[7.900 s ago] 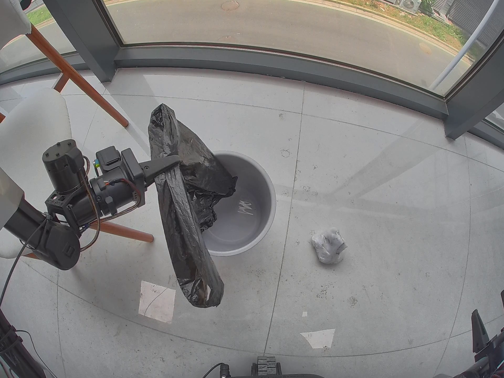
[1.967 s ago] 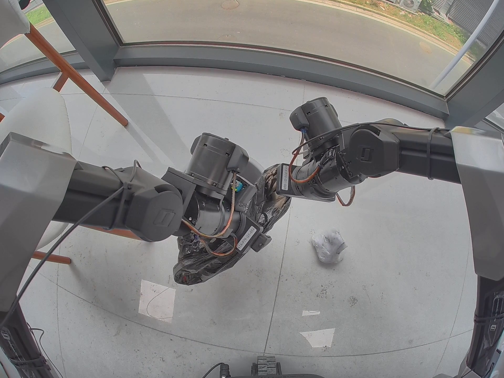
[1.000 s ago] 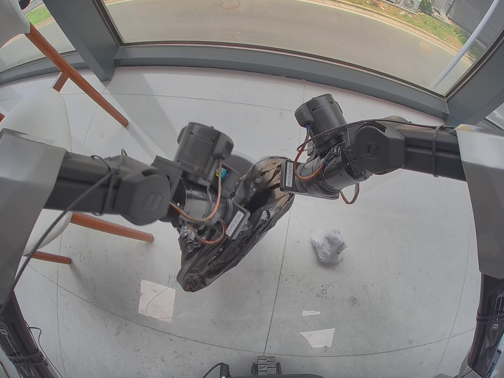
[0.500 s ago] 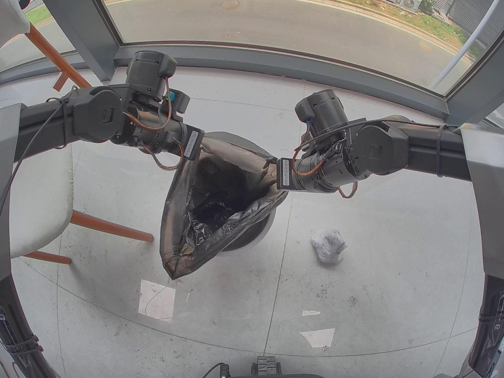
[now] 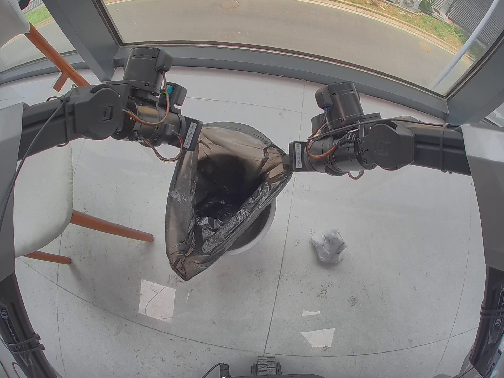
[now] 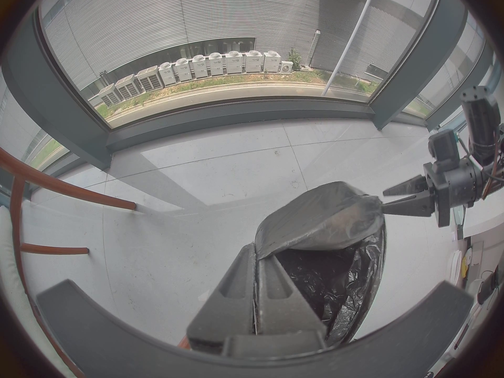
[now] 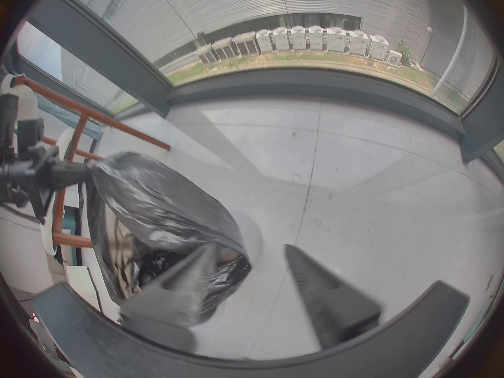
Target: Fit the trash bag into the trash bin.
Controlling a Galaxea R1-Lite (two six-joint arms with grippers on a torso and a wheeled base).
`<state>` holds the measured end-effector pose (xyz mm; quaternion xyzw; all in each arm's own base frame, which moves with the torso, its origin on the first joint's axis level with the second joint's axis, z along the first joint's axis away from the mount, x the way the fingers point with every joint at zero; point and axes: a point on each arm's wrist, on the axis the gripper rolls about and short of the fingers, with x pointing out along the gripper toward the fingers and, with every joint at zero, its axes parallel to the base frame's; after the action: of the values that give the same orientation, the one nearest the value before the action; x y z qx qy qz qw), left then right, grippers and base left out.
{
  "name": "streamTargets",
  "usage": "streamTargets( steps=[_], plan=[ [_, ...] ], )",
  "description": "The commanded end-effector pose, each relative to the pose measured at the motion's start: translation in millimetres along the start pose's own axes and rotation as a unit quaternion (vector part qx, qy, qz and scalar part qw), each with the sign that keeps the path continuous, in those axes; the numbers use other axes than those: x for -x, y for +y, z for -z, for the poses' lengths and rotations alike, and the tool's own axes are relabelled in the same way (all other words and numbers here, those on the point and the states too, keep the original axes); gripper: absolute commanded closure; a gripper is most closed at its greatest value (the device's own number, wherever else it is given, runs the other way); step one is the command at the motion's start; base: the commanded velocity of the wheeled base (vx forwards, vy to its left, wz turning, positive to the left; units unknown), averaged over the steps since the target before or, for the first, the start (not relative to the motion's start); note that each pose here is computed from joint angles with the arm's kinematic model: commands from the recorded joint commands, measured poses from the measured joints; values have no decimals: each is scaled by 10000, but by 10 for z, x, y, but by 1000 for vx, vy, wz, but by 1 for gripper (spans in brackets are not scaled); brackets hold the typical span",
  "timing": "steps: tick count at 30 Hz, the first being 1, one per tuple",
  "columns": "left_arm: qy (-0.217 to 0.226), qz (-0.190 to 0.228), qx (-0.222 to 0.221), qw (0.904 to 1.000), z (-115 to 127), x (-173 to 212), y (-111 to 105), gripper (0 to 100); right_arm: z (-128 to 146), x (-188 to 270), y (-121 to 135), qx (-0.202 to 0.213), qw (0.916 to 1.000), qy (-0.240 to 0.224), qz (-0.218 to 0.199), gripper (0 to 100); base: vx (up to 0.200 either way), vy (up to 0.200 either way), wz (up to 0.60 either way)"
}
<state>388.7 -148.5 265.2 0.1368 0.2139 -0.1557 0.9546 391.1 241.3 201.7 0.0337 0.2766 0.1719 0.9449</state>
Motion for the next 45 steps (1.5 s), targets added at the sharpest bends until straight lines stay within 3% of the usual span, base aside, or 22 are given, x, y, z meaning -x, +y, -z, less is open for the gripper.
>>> streamTargets(
  steps=[1, 9, 16, 23, 27, 37, 38, 45],
  plan=[
    [9, 19, -10, 10000, 14, -61, -27, 100, 114, 244, 163, 102, 9989, 164, -416, 0, 0, 0, 0],
    [33, 16, -9, 10000, 24, -66, -23, 100, 423, 254, 356, 202, 9952, 668, -690, 0, 0, 0, 0],
    [35, 9, 2, 10000, 27, -68, -17, 100, 583, 161, 588, -316, 9932, 858, -719, 0, 0, 0, 0],
    [24, -13, 14, 10000, 23, -66, 4, 100, 878, -30, 802, -923, 9884, 1129, -415, 0, 0, 0, 0],
    [47, -9, 4, 10000, 37, -83, 0, 100, 918, -115, 870, -1252, 9848, 1143, -388, 0, 0, 0, 0],
    [56, -15, 15, 10000, 42, -80, 6, 100, 890, -392, 948, -1610, 9825, 897, -278, 0, 0, 0, 0],
    [56, -15, 7, 10000, 42, -80, 6, 100, 894, -405, 950, -1610, 9825, 893, -271, 100, 0, 0, 0],
    [53, -35, 7, 10000, 42, -71, 32, 100, 836, -363, 914, -1589, 9843, 760, -75, 100, 0, 0, 0]
  ],
)
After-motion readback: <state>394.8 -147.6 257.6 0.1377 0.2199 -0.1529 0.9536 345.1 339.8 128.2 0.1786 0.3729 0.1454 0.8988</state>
